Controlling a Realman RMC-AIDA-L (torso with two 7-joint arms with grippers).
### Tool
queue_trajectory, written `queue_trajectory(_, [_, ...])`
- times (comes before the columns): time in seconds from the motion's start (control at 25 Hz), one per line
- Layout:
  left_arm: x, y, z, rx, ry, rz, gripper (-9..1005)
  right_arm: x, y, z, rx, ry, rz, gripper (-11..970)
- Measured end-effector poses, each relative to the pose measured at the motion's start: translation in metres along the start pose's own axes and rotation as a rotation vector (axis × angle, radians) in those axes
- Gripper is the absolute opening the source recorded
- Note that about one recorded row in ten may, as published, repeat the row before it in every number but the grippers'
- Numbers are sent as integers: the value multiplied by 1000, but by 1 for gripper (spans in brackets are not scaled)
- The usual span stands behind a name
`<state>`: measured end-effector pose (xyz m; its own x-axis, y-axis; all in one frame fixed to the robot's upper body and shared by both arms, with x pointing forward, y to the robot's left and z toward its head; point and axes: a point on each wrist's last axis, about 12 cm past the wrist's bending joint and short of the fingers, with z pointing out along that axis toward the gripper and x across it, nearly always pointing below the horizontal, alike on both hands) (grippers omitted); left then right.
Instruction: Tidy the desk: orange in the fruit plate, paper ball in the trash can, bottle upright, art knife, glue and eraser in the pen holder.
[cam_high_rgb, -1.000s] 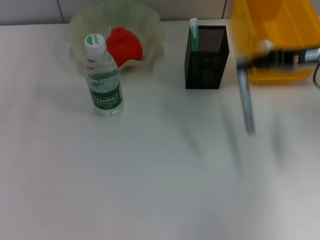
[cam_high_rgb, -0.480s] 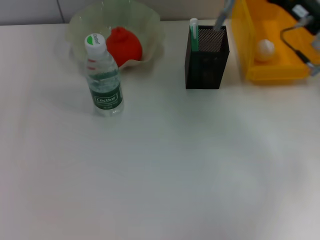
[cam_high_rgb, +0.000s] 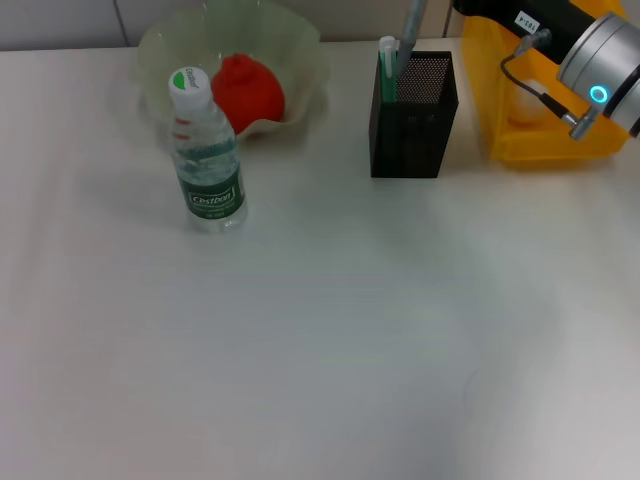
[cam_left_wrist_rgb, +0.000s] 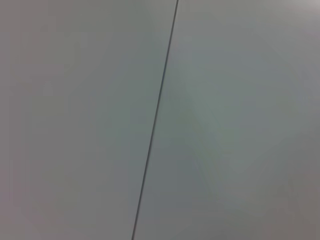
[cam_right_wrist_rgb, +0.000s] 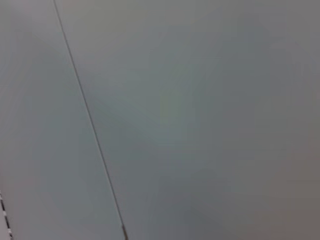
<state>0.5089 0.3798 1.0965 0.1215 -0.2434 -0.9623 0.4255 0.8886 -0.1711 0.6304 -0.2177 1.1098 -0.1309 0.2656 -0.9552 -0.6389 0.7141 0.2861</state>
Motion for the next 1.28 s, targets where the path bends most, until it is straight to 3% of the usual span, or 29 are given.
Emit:
queue_trajectory(0.44, [1,0,2,-1,3,-1,713,12,-5,-7,52,43,-11,132])
queue_trajectory(0.88, [1,0,3,0,6,0,714,29,4,-9,28,98,14,131])
queue_trajectory(1.28, [1,0,2,-2,3,-10,715,32,7,-16,22,67,9,511])
